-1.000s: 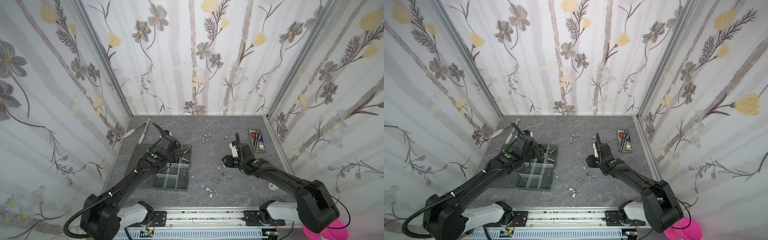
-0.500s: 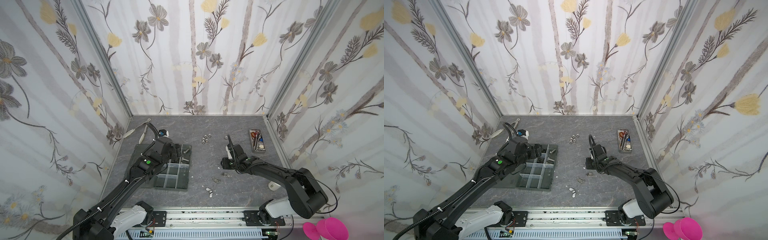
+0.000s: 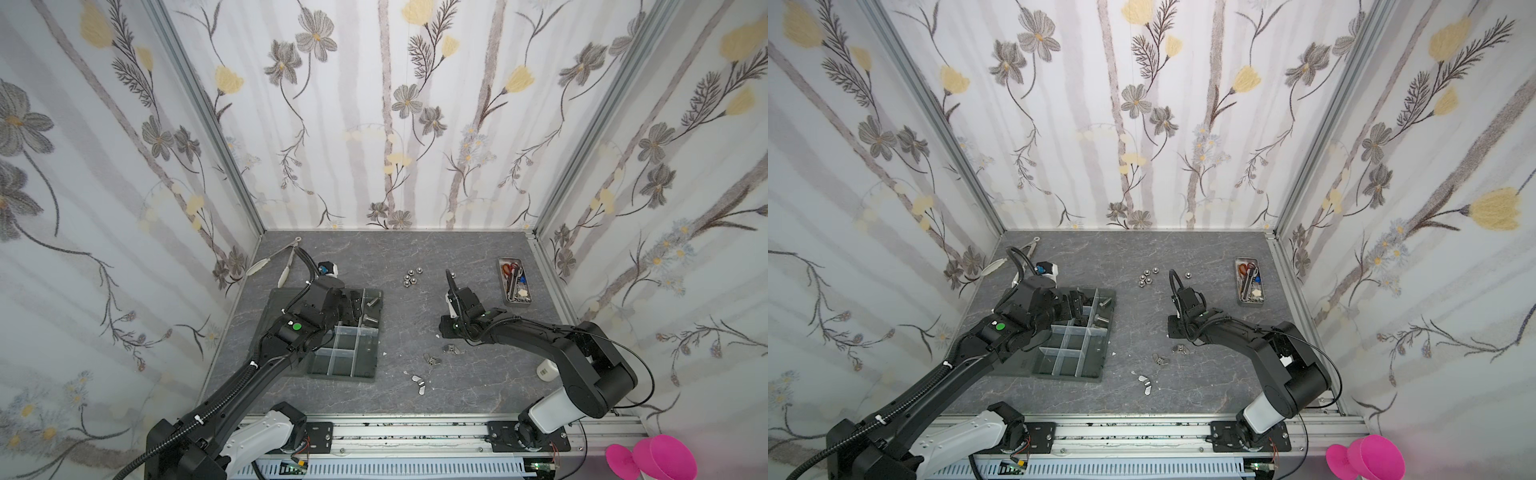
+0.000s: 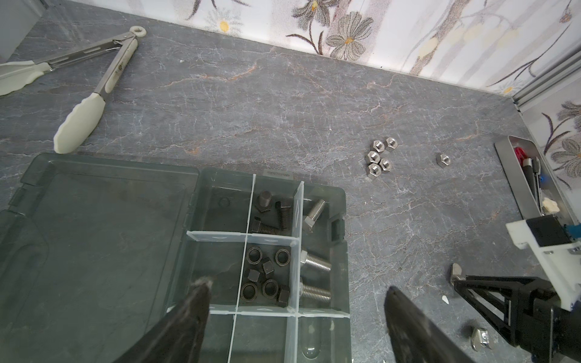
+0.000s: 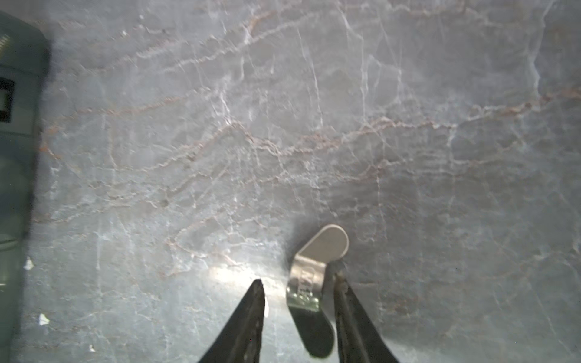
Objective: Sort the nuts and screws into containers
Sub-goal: 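Close the right gripper on the silver wing nut while the left gripper draws back, then carry the wing nut with the right gripper over an organizer compartment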
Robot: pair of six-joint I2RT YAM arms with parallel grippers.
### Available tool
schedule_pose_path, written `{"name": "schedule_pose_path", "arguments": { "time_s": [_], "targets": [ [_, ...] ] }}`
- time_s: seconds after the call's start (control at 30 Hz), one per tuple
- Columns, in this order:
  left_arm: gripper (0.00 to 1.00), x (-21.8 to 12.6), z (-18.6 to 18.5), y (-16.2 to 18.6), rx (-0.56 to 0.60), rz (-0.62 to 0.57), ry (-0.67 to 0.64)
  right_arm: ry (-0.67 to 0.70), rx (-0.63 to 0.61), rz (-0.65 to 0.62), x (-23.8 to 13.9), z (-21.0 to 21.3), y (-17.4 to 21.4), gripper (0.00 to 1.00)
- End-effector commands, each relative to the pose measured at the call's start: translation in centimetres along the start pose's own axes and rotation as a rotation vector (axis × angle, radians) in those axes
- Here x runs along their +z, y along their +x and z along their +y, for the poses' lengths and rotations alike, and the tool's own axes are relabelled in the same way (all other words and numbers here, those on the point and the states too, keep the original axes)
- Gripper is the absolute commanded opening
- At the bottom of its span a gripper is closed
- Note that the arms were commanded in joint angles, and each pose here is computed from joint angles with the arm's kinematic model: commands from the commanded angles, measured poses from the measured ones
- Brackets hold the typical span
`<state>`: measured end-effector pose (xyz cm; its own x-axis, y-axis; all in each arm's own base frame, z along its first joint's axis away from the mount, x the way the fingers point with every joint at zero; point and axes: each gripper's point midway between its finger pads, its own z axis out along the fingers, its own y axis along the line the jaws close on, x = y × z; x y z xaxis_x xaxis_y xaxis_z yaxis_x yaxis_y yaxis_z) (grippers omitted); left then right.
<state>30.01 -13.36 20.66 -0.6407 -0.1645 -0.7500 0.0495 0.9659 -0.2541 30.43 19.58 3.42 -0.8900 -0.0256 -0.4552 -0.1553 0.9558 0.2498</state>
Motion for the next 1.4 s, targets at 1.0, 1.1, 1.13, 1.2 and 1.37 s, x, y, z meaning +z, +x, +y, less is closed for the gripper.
{"name": "schedule_pose_path", "arguments": {
  "time_s": [1.0,1.1,1.13,1.2,1.37],
  "targets": [
    [0.88,-2.0,0.2,-1.7,-0.012,-0.074,0.003,-0.012,-0.044,-0.024,-0.1,2.3,-1.4,0.12],
    [0.88,-2.5,0.4,-1.8,-0.013,-0.084,-0.002,-0.056,-0.06,-0.055,-1.1,3.7,-2.3,0.12],
    [0.89,-2.7,0.5,-1.9,-0.014,-0.089,-0.002,-0.073,-0.067,-0.065,-1.4,4.3,-2.6,0.12],
    [0.88,-3.0,0.8,-2.0,-0.018,-0.097,-0.008,-0.099,-0.079,-0.077,-1.9,5.2,-3.1,0.12],
    [0.89,-3.7,0.9,-2.2,-0.023,-0.117,-0.004,-0.159,-0.115,-0.099,-2.9,8.0,-4.1,0.12]
  ]
}}
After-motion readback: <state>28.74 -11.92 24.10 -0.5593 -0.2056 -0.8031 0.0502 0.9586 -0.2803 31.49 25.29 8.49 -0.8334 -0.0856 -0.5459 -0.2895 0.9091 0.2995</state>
